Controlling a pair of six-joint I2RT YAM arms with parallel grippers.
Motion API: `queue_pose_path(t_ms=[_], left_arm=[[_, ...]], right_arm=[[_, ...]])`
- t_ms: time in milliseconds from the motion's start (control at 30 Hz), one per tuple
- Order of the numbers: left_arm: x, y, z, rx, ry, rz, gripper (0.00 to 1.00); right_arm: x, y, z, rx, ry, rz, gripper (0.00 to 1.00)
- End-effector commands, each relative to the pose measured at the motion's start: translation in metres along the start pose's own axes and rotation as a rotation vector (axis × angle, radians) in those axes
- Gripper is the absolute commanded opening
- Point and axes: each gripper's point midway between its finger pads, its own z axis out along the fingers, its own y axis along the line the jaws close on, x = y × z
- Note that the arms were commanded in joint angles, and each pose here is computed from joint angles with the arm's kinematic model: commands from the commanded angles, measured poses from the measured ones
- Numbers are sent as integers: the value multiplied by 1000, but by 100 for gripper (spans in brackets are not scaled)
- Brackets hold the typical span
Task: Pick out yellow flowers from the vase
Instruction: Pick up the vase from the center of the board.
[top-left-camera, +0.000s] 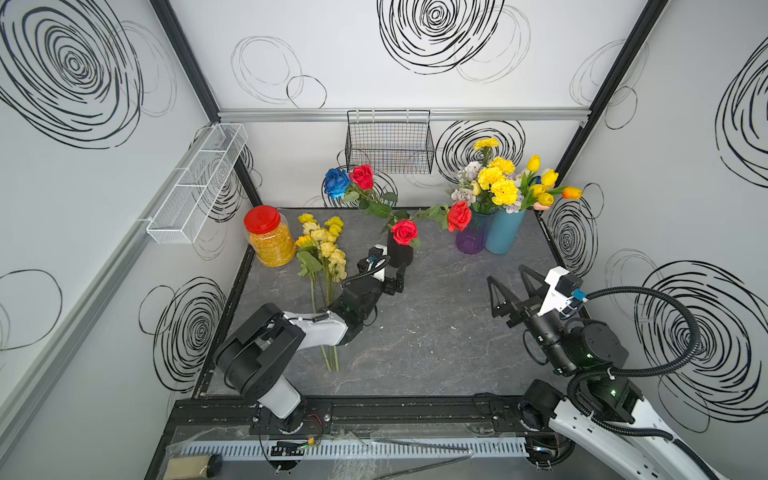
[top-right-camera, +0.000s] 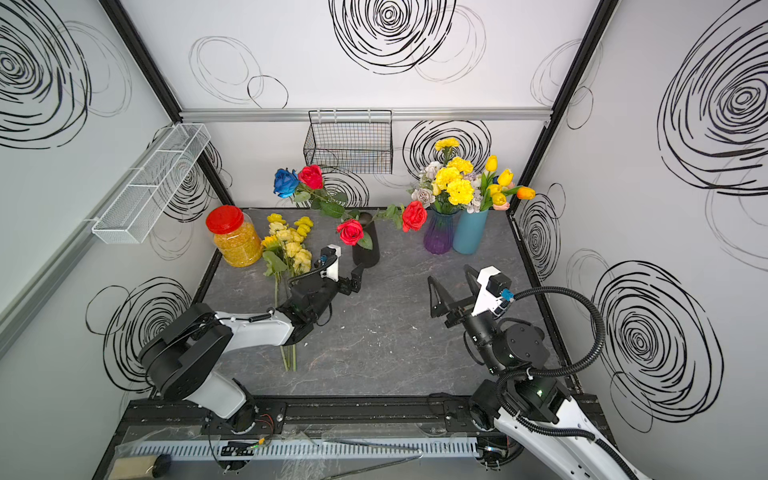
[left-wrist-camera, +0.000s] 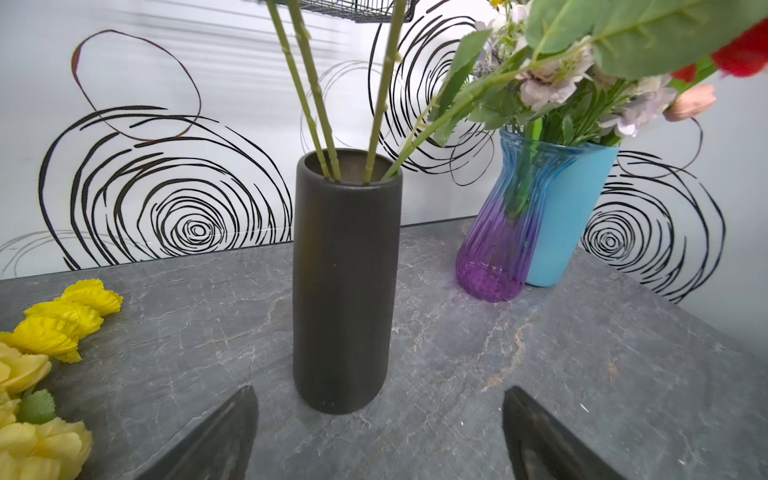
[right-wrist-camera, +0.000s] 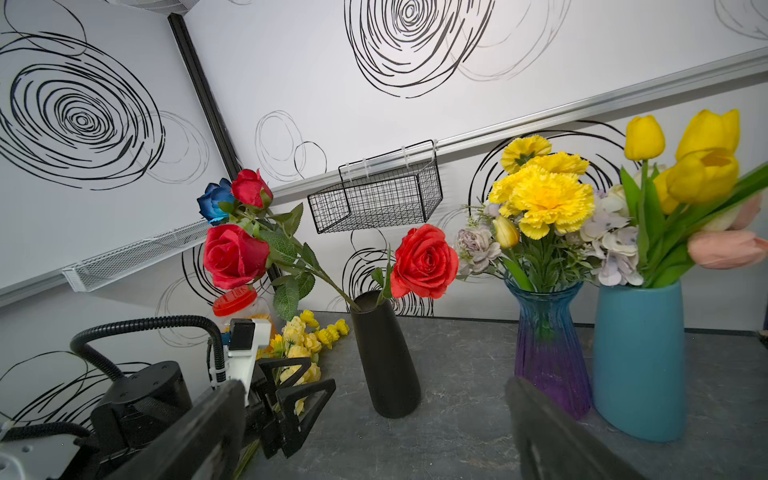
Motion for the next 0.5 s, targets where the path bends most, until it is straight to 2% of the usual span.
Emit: queue_pose_path(t_ms=[0, 200, 467], left_arm=[[-32, -1, 16, 5, -126, -33, 95], [-22, -5, 47, 14, -76, -18, 96], [-14, 11, 81, -33, 6, 11, 97]], right_arm=[[0, -3, -2, 10, -2, -4, 100], [-2, -4, -5, 12, 4, -10, 100], [0, -7, -11, 20, 16, -6, 100]])
